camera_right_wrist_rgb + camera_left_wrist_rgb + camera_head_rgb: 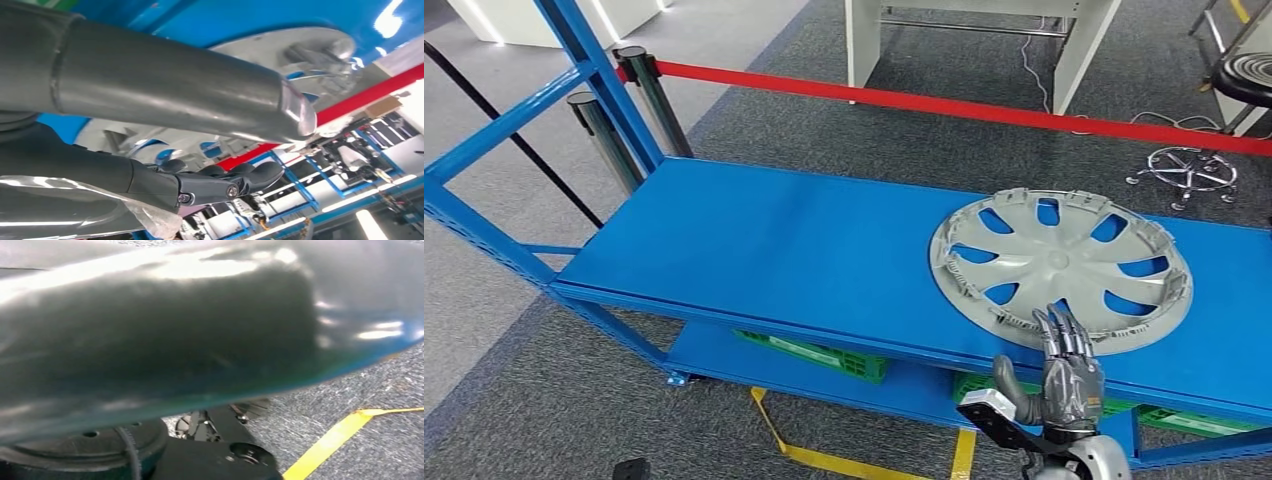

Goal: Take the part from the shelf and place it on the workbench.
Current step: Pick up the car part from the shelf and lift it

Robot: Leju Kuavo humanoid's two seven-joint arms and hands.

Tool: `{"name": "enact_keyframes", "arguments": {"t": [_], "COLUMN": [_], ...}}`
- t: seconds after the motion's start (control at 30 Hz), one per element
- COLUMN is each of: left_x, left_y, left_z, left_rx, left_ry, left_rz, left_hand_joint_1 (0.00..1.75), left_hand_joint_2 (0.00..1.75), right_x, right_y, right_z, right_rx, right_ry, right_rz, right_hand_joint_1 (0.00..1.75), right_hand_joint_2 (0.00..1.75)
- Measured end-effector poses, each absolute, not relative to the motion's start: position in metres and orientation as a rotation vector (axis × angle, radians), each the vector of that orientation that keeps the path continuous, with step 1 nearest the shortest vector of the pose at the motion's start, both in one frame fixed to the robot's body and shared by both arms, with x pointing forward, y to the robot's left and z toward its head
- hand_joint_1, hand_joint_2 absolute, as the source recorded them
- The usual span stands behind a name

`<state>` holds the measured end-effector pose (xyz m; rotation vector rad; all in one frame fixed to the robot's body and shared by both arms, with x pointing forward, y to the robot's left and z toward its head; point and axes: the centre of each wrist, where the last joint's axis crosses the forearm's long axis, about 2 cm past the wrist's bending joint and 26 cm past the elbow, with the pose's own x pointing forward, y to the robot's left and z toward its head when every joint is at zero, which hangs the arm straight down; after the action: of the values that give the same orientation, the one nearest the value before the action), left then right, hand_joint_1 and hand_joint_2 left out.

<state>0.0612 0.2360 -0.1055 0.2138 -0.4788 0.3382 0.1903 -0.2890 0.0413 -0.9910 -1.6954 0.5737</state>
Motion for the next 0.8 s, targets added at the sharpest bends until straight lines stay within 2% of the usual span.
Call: {"name": "enact_keyframes", "arguments": {"t": [0.03,0.17,0.4,0.53,0.8], "left_x": [0.061,0.062,0.064,0.065,0.07], "left_y": [0.236,0.236,0.236,0.237,0.24], "left_z": [-0.106,-0.105,-0.105,-0.105,-0.105], "left_rx": [0.214,0.213,0.2,0.193,0.184], "left_ry": [-0.478,-0.473,-0.462,-0.47,-0.482], "left_rz": [0.338,0.336,0.299,0.27,0.219], "left_hand_joint_1": [0.0,0.0,0.0,0.0,0.0], "left_hand_joint_2": [0.0,0.0,0.0,0.0,0.0], "right_x": [0.19,0.192,0.224,0.257,0.32], "right_y": [-0.29,-0.294,-0.333,-0.351,-0.372], "right_z": [0.04,0.039,0.043,0.049,0.068], "right_rx": [-0.993,-1.017,-1.061,-1.086,-1.222], "right_ry": [-1.69,-1.668,-1.613,-1.584,-1.458], "right_rz": [0.577,0.601,0.664,0.759,0.934], "right_hand_joint_1": [0.0,0.0,0.0,0.0,0.0], "right_hand_joint_2": [0.0,1.75,1.75,0.0,0.0]}}
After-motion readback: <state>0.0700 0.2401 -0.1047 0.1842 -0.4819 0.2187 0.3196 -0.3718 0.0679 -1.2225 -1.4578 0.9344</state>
